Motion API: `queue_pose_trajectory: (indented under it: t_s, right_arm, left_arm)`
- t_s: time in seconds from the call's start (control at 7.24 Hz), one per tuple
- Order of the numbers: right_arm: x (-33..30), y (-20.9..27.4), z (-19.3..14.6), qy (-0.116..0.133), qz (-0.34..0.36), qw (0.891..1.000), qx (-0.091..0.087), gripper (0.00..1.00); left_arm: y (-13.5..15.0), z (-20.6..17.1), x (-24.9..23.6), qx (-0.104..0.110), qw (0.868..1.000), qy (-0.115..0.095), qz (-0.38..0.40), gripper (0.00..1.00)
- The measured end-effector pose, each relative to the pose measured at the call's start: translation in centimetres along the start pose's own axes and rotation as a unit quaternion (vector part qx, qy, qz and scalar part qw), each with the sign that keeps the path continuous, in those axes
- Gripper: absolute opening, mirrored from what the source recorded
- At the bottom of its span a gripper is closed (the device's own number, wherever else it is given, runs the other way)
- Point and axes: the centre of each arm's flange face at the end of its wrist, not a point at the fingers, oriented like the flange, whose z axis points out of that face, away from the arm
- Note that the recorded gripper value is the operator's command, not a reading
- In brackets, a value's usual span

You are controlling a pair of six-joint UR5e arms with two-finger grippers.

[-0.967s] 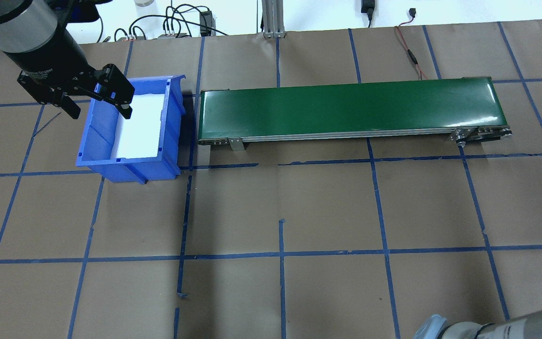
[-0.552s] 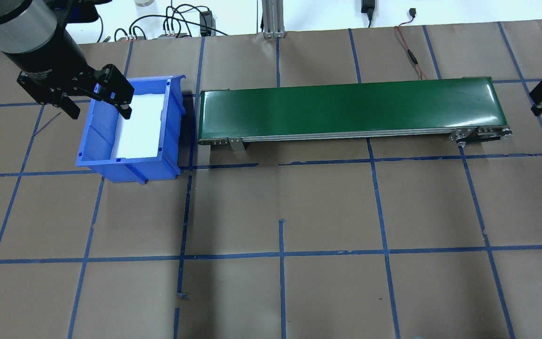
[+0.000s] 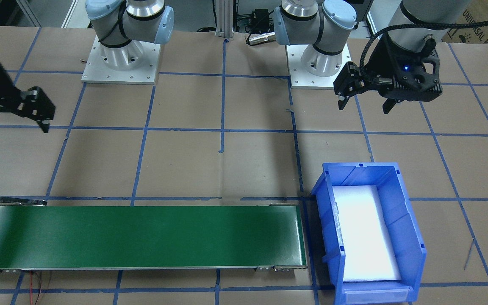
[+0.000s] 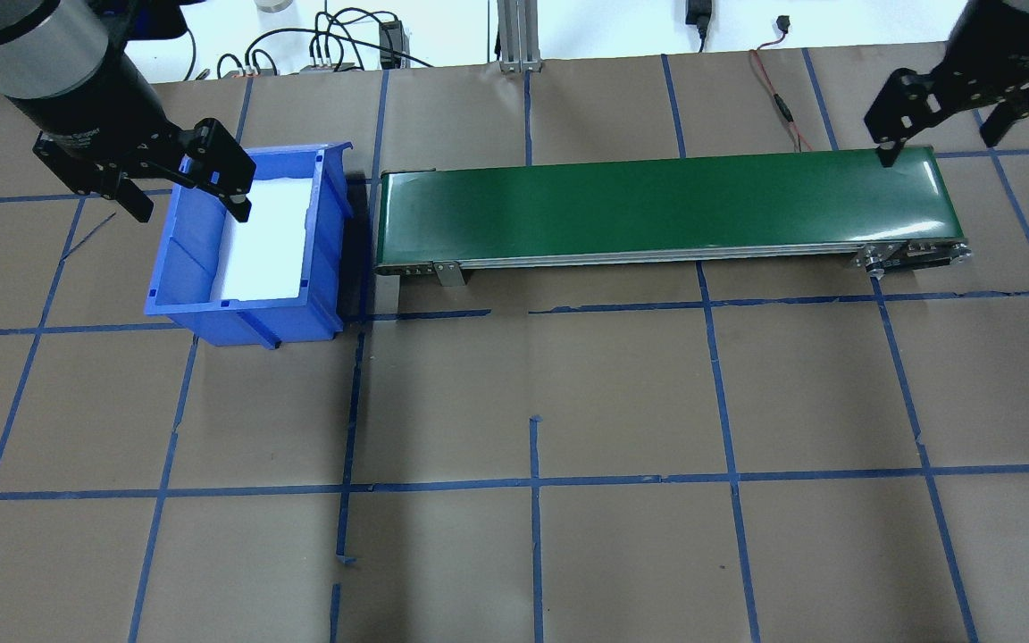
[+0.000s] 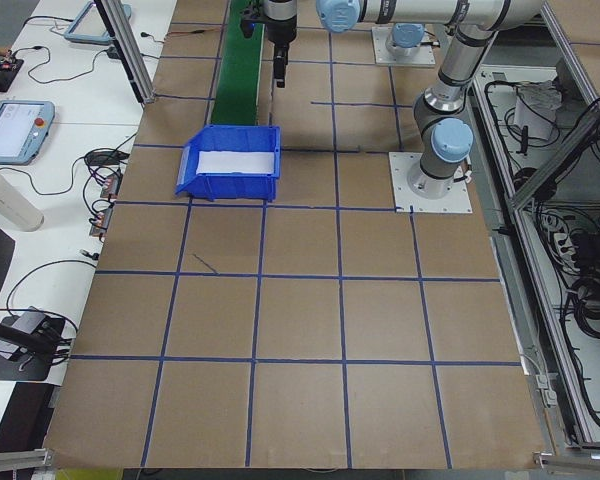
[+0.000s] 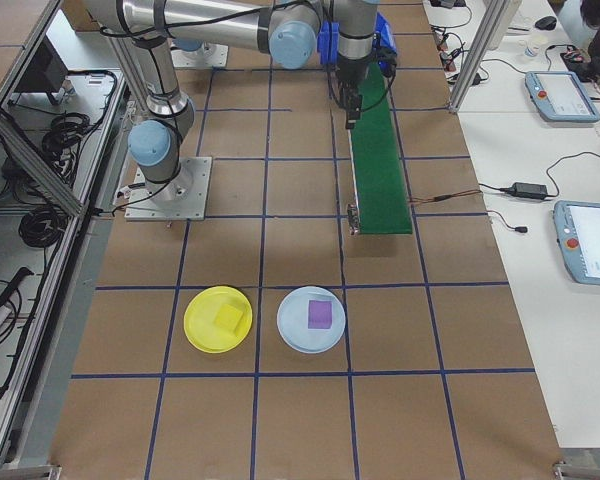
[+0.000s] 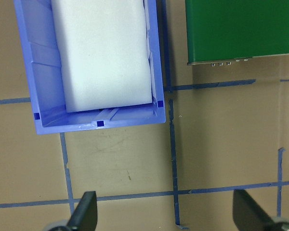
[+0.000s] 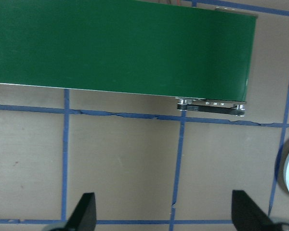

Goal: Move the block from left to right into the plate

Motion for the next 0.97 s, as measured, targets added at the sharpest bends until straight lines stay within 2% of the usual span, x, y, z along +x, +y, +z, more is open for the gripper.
queue_pose_trajectory:
  t_s: [0.28,0.97]
  right_arm:
    - [-6.2,0.7,-0.6,-0.012,0.018,1.0,0.002,1.0]
    - [-8.2,1.0,-0.3,-0.036,0.021,0.999,0.002,1.0]
  left_arm:
    - [0.1,-0.2,0.1,0.002,1.0,0.0,0.0,1.0]
    - [0.1,-1.1,0.1,0.011,1.0,0.0,0.001,1.0]
